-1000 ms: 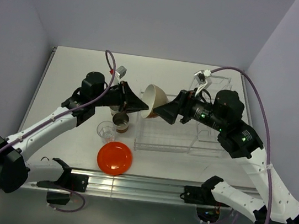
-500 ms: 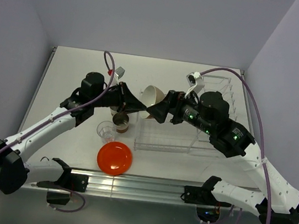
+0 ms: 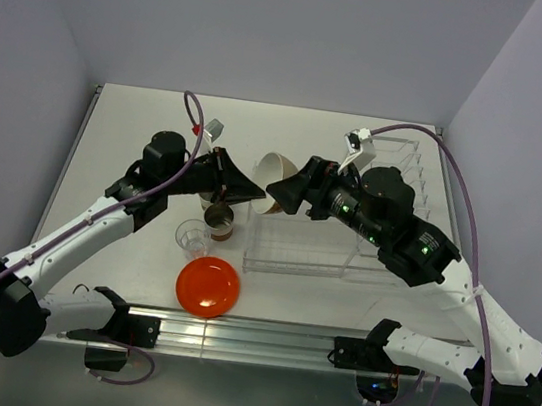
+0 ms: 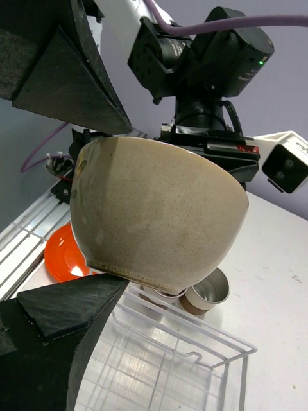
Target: Load the mixed dishes into the dish rack
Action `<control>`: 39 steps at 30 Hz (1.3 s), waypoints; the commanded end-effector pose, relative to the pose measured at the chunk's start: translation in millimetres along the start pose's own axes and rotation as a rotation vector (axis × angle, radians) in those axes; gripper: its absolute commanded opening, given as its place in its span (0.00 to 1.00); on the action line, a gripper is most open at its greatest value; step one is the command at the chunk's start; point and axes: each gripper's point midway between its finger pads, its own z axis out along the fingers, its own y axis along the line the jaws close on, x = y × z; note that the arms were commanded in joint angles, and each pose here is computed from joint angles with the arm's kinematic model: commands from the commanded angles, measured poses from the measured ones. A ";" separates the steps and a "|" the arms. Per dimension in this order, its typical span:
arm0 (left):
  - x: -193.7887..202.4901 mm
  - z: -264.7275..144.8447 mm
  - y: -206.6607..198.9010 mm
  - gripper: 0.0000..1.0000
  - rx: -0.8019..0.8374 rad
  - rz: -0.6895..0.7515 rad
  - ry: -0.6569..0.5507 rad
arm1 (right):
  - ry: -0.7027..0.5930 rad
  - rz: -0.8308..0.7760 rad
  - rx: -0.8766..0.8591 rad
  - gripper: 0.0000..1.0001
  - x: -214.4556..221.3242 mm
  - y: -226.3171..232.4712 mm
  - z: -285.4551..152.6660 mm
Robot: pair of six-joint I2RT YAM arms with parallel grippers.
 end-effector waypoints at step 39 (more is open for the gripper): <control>-8.1 9.1 -21.2 0.09 0.024 0.094 0.017 | -0.066 0.025 0.095 0.00 -0.3 -19.8 8.9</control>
